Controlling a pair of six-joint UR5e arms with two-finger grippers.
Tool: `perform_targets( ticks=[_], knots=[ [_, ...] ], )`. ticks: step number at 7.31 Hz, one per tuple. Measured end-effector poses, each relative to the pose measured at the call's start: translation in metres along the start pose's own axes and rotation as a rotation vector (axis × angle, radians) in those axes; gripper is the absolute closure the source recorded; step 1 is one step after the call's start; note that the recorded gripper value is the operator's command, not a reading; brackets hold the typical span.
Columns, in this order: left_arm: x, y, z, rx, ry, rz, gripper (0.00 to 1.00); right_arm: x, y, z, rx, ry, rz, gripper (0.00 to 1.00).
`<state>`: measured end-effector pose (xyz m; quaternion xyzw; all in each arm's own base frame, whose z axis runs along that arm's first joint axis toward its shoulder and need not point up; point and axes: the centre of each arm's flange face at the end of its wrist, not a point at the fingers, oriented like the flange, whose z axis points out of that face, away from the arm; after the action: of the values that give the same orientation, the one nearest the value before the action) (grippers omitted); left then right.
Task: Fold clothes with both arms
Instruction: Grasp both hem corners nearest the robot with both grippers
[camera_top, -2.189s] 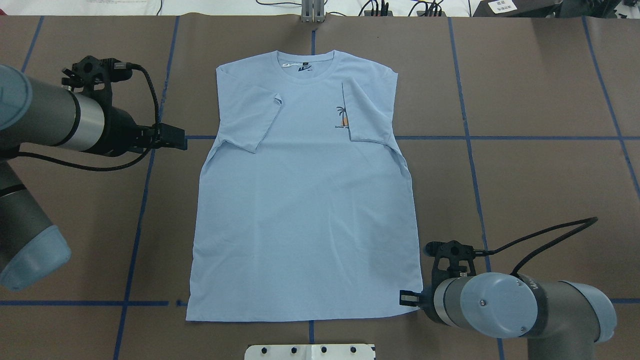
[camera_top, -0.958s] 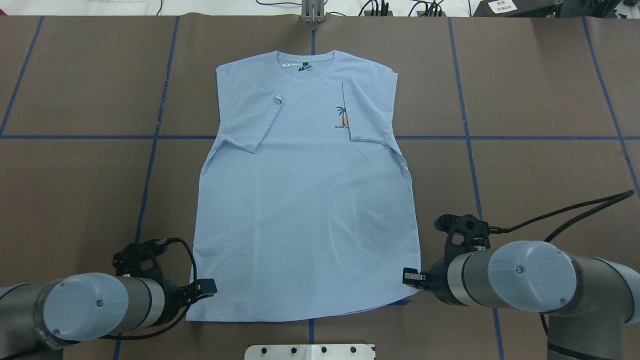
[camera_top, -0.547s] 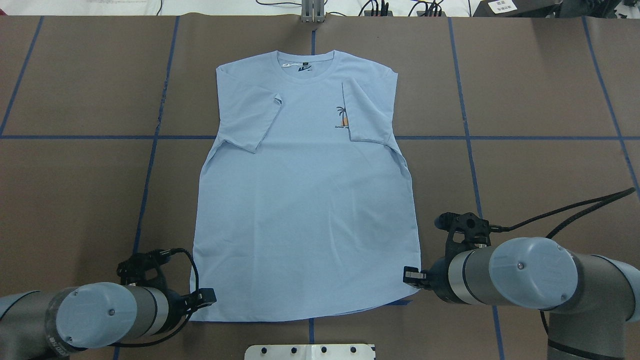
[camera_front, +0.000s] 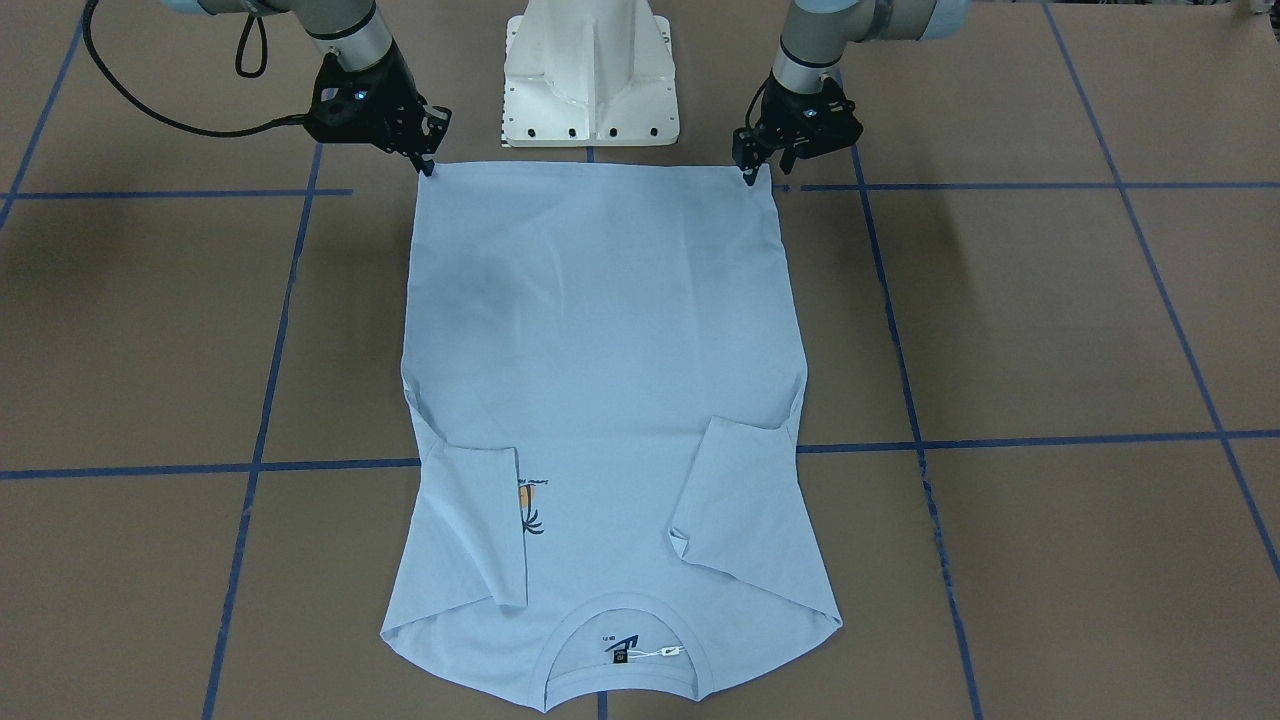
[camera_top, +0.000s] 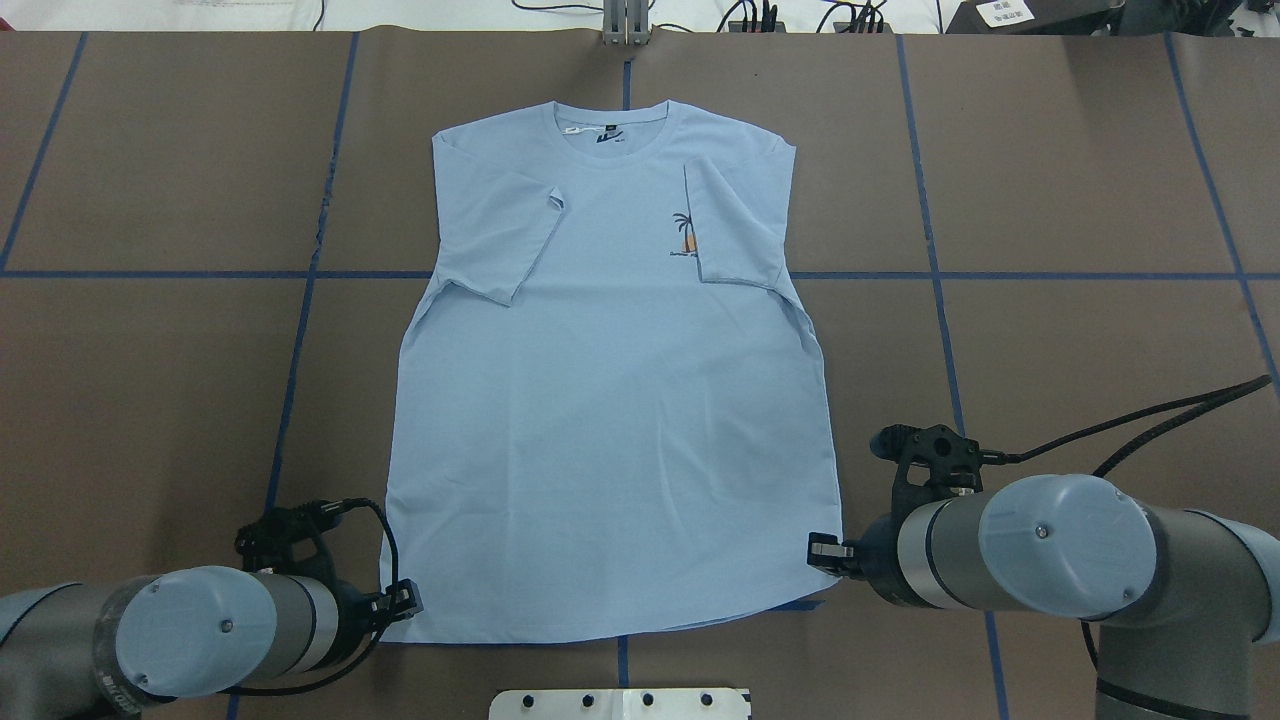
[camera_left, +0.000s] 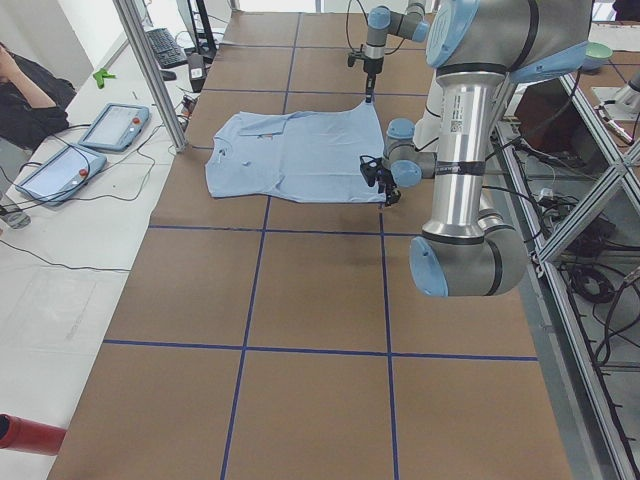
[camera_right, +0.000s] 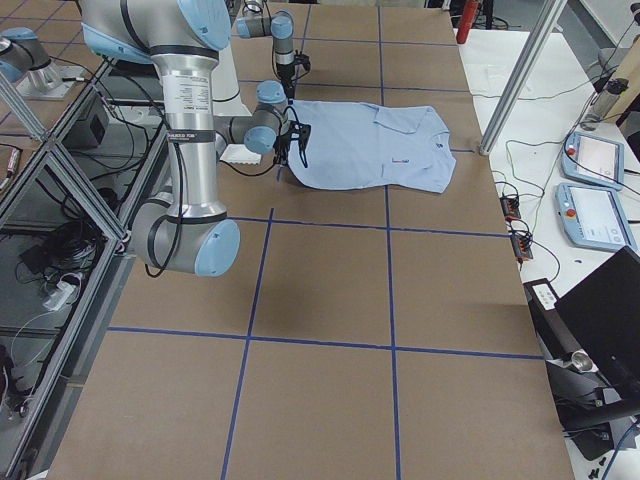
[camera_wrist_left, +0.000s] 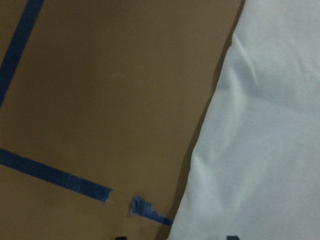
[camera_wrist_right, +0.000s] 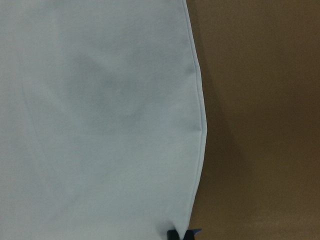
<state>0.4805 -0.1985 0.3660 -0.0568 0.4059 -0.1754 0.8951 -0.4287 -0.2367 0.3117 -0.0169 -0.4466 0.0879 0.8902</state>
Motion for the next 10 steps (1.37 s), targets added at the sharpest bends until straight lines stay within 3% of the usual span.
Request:
perform_targets(
  ticks=[1, 5, 6, 8, 9, 10],
  knots=[
    [0.000, 0.000, 0.000, 0.000, 0.000, 0.000, 0.46, 0.000, 0.000, 0.000, 0.000, 0.000, 0.000, 1.00],
    [0.001, 0.002, 0.000, -0.003, 0.001, 0.001, 0.47, 0.001, -0.001, 0.000, 0.001, 0.003, 0.001, 1.00],
    [0.002, 0.003, 0.000, -0.004, -0.005, 0.002, 0.51, 0.001, -0.001, 0.000, 0.001, 0.003, 0.001, 1.00],
    [0.009, 0.007, 0.000, -0.004, -0.019, 0.003, 0.85, 0.001, -0.001, 0.000, 0.002, 0.004, 0.001, 1.00],
    [0.011, 0.008, -0.001, -0.004, -0.021, 0.003, 0.96, 0.001, -0.001, 0.000, 0.002, 0.004, 0.000, 1.00],
    [0.012, 0.009, -0.001, -0.004, -0.022, 0.003, 1.00, 0.001, -0.001, 0.000, 0.002, 0.004, 0.001, 1.00]
  ],
)
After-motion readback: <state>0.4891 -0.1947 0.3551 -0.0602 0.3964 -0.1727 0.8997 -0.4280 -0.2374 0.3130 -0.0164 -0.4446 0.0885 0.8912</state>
